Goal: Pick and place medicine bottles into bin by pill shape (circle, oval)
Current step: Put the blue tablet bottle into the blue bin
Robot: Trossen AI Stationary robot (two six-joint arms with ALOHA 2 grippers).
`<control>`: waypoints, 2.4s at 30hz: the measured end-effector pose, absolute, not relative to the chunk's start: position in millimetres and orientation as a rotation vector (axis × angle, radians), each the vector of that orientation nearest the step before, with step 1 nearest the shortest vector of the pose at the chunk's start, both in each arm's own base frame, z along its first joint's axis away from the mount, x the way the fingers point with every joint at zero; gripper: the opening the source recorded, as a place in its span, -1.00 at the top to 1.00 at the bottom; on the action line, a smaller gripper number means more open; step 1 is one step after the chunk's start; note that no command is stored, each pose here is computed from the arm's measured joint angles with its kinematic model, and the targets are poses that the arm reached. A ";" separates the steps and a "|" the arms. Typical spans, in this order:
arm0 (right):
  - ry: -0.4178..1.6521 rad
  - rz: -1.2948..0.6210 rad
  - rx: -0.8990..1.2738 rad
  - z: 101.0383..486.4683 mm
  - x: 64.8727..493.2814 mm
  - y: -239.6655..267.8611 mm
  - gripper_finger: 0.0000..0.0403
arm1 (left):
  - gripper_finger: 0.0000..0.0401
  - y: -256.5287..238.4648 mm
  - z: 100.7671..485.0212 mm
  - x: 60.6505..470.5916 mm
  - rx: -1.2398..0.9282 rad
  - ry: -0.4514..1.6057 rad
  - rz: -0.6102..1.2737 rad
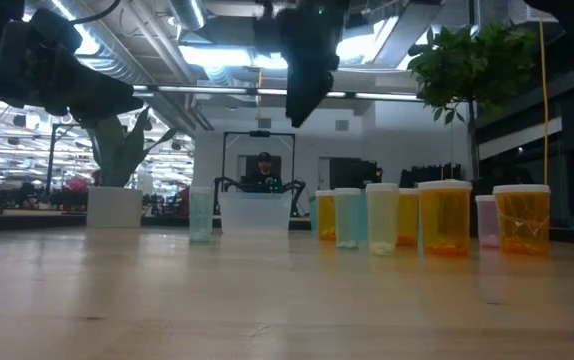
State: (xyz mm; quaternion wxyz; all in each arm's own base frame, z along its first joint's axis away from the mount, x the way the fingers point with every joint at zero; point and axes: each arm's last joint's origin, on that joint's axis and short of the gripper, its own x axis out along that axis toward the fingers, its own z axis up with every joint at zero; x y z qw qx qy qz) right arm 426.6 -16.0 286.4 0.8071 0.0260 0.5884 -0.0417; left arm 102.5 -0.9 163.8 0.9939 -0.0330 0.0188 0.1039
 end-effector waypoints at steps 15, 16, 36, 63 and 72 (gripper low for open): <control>1.260 0.058 -0.087 286.2 425.8 29.2 -0.17 | 0.03 -0.9 163.8 102.5 -0.066 0.038 0.208; 1.259 0.058 -0.086 286.3 425.8 29.1 -0.17 | 0.03 -0.9 163.8 102.5 -0.066 0.038 0.208; 1.253 0.222 -0.172 286.1 425.9 18.2 -0.17 | 0.03 -0.9 163.8 102.5 -0.066 0.037 0.208; 0.894 0.067 -0.131 178.9 449.4 12.4 -0.17 | 0.03 -0.9 163.8 102.5 -0.066 0.037 0.208; 0.912 0.008 -0.117 160.1 454.9 11.0 -0.17 | 0.03 -0.9 163.9 102.5 -0.066 0.037 0.208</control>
